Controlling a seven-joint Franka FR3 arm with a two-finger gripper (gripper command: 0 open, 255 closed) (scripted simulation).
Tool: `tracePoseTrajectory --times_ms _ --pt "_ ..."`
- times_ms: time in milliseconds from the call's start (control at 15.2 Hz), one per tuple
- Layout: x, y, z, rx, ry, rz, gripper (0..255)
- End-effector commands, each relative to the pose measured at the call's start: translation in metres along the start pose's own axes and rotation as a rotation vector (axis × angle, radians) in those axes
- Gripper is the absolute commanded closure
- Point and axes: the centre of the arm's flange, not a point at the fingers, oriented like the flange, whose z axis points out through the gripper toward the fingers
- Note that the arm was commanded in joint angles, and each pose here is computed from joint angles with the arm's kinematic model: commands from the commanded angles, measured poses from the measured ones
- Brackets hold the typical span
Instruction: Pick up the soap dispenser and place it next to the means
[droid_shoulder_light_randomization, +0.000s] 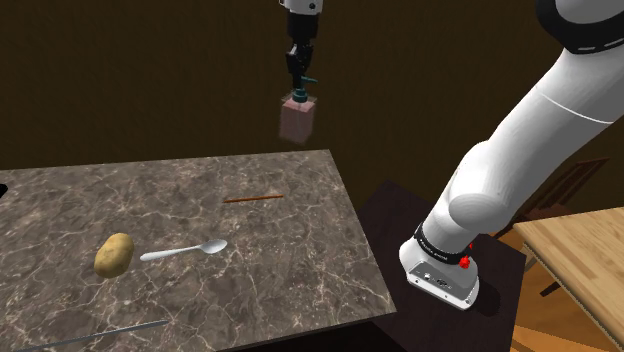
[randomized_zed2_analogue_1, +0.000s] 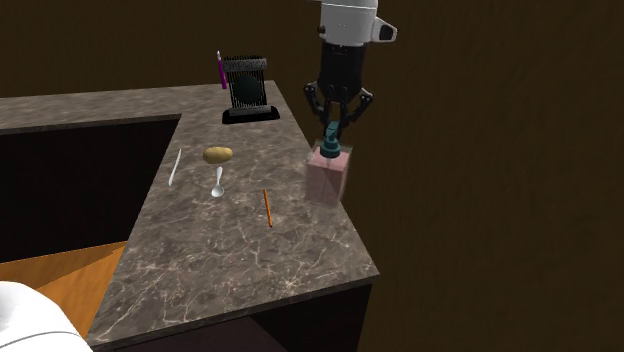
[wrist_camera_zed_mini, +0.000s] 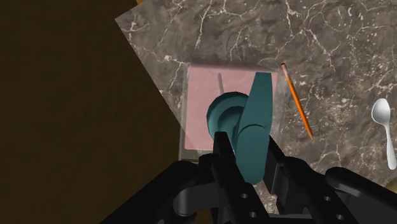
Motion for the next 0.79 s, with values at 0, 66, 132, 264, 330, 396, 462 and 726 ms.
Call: tracePoseTrajectory --times_ms 0,66,132,264,330,396,462,726 --pt "0.001 0.001 -0.018 -0.009 0.022 0.003 255" --pt "0.001 0.001 -0.023 -0.009 0.022 0.003 255" --pt "0.001 0.000 -0.028 -0.009 0.022 0.003 255" --pt "0.001 0.000 -0.039 -0.009 0.022 0.003 255" --pt "0.001 -0.001 -0.044 -0.009 0.022 0.003 255" --pt "0.001 -0.001 -0.049 -0.009 0.022 0.003 255" --pt "0.001 -0.001 -0.054 -0.009 0.022 0.003 255" --pt "0.001 -0.003 -0.076 -0.009 0.022 0.003 255"
